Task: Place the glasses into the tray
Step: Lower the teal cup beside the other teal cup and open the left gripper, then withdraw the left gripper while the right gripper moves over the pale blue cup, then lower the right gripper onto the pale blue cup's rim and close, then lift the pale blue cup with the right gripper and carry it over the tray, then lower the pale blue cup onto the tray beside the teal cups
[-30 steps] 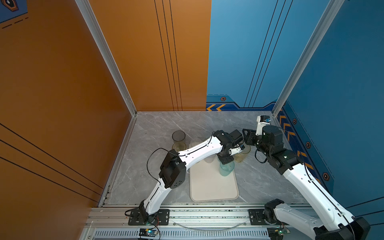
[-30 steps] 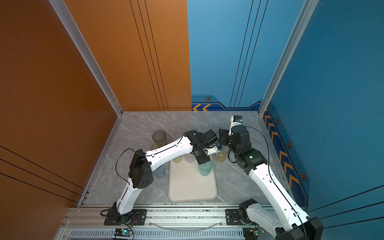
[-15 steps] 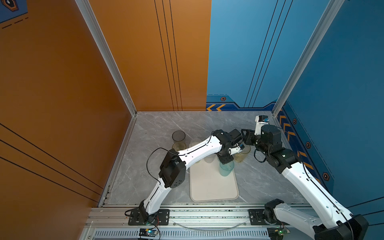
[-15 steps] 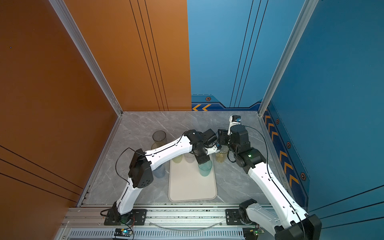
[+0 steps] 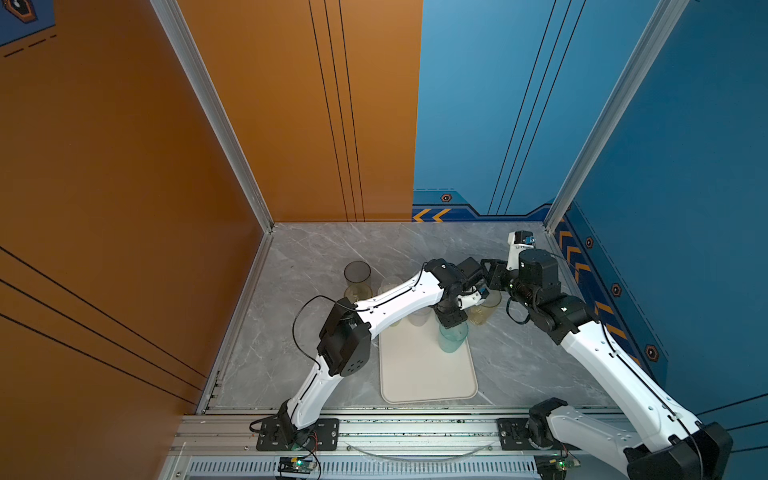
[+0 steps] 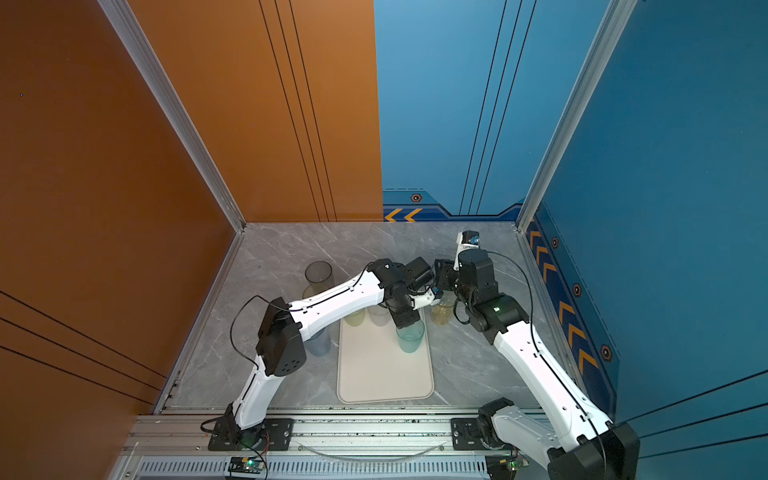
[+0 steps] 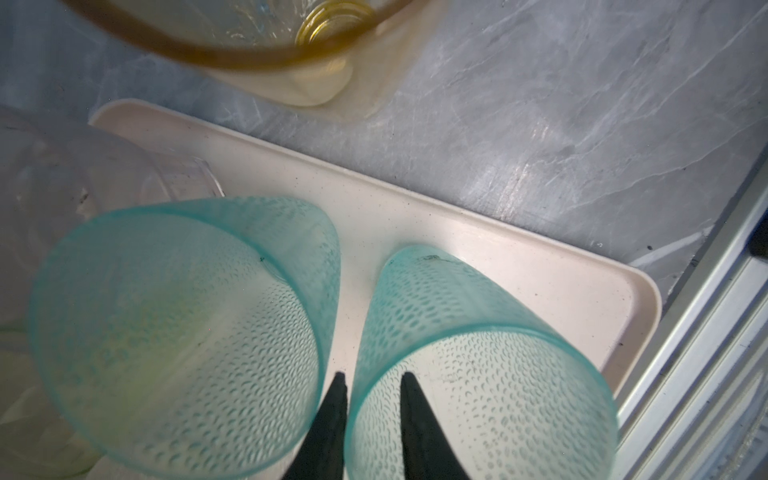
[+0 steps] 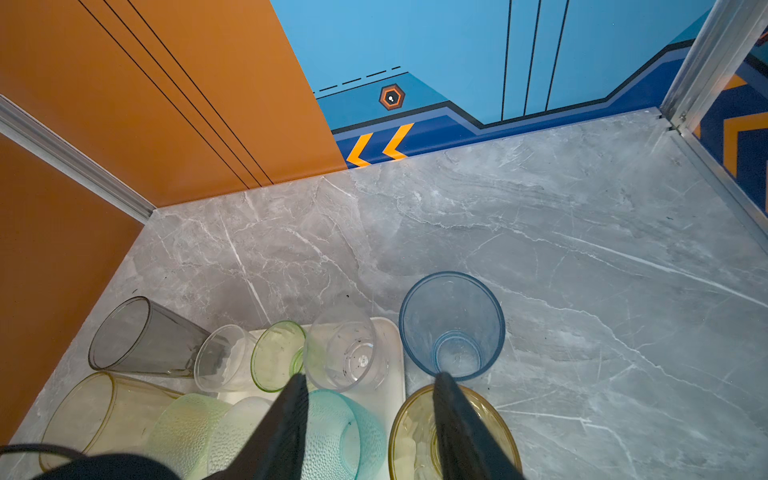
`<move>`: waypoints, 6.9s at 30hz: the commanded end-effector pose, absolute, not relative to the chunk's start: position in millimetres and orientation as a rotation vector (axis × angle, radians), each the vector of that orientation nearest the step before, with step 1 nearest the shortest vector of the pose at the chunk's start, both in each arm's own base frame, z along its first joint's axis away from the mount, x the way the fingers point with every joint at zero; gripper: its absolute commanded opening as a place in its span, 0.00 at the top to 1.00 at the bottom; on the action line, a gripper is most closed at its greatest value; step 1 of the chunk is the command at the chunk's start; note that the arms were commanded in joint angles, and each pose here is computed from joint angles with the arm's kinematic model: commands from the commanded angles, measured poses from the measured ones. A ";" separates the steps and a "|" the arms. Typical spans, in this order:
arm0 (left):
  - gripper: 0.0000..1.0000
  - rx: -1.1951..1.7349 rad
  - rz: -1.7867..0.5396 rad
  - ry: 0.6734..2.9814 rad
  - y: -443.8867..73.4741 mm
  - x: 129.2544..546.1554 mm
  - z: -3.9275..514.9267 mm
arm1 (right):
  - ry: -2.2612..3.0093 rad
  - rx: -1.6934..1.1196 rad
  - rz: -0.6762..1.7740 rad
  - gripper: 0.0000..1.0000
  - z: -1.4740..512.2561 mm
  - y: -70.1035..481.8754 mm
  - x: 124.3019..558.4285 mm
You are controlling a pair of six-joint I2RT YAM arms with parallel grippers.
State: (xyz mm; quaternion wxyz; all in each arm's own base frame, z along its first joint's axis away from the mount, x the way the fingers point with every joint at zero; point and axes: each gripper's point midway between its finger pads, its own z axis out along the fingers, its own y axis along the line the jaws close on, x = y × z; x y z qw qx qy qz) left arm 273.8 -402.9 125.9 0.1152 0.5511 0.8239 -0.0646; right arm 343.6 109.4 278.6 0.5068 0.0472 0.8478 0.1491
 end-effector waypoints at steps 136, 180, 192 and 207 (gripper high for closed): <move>0.72 0.025 -0.167 2.227 -76.8 344.8 228.0 | 2.477 0.212 0.036 1.00 169.7 37.1 426.4; 0.70 0.038 -0.212 2.202 -86.6 347.7 254.9 | 2.325 -1.030 0.216 1.00 245.9 253.5 238.6; 0.70 0.048 -0.213 2.221 -89.5 348.8 248.9 | 2.388 -1.026 0.143 1.00 207.2 259.1 255.5; 0.70 0.055 -0.204 2.242 -90.0 350.8 242.6 | 2.457 -1.032 0.127 1.00 174.9 263.9 269.2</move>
